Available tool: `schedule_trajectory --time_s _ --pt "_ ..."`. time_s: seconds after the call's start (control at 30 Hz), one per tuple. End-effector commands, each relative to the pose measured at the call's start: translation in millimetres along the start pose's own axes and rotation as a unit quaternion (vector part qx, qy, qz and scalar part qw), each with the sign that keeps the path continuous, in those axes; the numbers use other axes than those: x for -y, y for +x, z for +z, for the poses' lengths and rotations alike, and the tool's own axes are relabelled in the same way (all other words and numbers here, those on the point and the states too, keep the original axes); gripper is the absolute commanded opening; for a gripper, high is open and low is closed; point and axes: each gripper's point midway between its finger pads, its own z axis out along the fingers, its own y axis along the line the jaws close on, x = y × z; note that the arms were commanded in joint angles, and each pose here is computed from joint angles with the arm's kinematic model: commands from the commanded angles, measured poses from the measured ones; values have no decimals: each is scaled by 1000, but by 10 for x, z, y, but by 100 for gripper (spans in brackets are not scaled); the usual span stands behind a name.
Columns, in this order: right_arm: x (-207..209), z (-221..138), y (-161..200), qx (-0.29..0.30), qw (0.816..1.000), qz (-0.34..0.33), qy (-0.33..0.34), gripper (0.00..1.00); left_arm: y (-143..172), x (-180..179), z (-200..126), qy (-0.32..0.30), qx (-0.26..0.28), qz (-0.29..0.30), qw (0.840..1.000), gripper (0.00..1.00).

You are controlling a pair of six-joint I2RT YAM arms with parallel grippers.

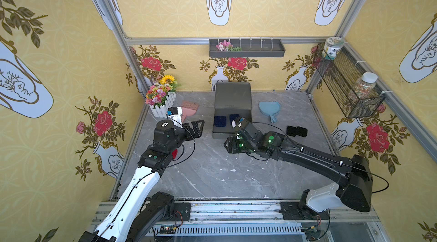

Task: Place the brooch boxes into the drawer by color
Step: Close the drawer in the storage box.

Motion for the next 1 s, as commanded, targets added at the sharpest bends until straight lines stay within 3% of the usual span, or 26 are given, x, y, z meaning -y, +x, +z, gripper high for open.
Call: schedule_trajectory --time_s 0.0,0.4,0.7,0.97 --pt "73 26 -140 29 999 12 21 55 5 -20 -3 -4 0 -3 1000 100" --pt "280 165 -156 27 998 23 60 49 0 -23 6 -7 -2 2 1000 100" --pt "281 223 -246 35 997 26 63 32 -22 -18 -2 -9 0 8 1000 100" --pt "324 144 -434 55 996 27 68 26 -39 -16 -3 -11 0 11 1000 100"
